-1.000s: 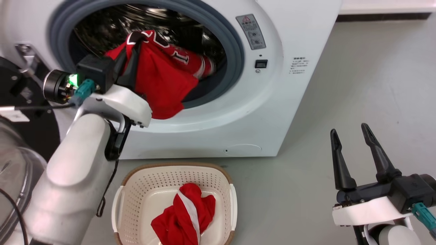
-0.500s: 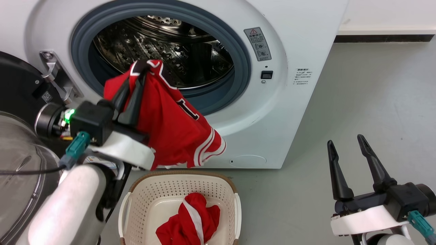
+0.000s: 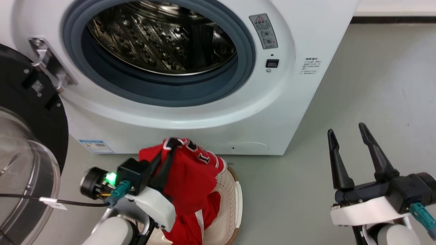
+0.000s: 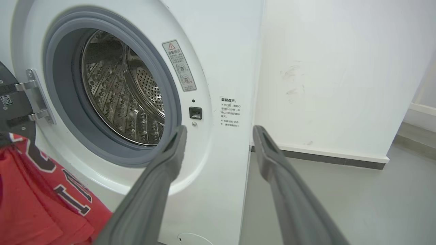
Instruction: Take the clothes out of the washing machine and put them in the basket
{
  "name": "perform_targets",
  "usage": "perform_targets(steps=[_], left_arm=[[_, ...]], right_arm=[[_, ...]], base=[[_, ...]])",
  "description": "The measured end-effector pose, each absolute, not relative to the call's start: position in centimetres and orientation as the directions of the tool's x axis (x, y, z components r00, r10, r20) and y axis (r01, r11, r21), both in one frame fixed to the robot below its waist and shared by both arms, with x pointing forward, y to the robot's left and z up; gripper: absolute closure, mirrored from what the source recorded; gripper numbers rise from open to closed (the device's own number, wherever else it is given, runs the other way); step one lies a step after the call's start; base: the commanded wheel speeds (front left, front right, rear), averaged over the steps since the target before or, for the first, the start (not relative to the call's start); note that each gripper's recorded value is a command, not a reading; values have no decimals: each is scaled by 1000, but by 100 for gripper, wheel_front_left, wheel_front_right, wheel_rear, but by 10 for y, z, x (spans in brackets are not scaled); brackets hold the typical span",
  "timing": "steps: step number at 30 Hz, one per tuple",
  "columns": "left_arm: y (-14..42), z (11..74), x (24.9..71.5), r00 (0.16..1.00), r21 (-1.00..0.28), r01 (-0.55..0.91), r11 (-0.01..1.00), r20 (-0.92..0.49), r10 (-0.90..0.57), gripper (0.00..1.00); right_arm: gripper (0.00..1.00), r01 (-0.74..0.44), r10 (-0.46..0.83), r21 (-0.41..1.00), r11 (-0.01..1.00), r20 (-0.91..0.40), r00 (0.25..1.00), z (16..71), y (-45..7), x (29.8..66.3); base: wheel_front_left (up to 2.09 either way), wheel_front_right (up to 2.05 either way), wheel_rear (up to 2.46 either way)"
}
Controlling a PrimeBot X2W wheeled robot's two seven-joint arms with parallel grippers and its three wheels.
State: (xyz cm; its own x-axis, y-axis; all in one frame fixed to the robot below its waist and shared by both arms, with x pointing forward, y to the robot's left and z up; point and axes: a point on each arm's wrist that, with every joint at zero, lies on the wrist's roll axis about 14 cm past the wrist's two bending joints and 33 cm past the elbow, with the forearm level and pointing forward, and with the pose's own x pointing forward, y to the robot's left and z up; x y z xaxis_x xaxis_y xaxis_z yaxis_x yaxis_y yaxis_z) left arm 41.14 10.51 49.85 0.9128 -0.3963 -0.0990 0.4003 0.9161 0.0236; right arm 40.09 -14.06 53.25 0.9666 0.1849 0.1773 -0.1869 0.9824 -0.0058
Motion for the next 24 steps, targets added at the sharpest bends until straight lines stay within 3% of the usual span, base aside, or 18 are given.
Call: perform_targets(steps=[11,24], left_arm=[[108,343,417,803,-77,392,917,-457,-382,100],[101,196,413,523,-106,452,885,-773,-360,100]], right_arm=[[0,-158,158,-18,987,137,978,508,-152,442],[0,-111,112,-32,993,50,992,451,-173,489]], base=[[0,0,0],[0,0,0]])
